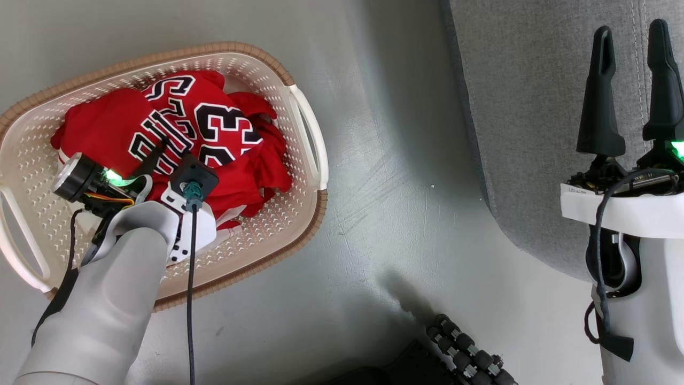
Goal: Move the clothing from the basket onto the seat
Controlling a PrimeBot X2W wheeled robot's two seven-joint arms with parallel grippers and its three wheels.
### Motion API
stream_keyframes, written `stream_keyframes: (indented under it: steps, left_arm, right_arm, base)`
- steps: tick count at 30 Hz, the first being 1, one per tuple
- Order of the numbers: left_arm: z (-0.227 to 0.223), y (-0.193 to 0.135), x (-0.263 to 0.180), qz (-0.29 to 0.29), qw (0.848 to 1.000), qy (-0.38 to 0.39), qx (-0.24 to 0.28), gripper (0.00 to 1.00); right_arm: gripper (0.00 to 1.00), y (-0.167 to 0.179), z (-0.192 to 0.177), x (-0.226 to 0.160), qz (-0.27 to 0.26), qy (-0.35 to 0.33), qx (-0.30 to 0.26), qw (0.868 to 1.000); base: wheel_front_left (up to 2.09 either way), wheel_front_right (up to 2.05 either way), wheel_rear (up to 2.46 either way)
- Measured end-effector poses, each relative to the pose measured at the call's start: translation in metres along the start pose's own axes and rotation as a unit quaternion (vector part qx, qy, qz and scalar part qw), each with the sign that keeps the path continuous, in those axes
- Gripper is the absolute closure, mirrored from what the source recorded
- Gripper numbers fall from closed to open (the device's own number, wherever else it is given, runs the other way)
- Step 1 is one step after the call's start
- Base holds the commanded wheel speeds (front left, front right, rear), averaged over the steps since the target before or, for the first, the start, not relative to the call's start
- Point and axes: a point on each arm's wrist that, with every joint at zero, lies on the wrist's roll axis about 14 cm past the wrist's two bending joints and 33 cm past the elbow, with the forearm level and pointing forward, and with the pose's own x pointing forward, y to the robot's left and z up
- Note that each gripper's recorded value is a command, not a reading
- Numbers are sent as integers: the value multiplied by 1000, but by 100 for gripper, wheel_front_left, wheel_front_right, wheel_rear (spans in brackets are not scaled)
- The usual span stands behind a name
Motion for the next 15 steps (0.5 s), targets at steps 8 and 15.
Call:
stream_keyframes:
  steps: [8,15]
  left_arm:
    - [3,-2,2,2,1000,-3,-8,100]
    - [10,4,0,17,999,-16,-24,100]
  right_arm:
    - [0,-2,-1,0,-2,1,-1,1000]
    - [0,1,3,4,0,-5,2,1000]
  base:
    - [0,0,0]
    - [0,0,0]
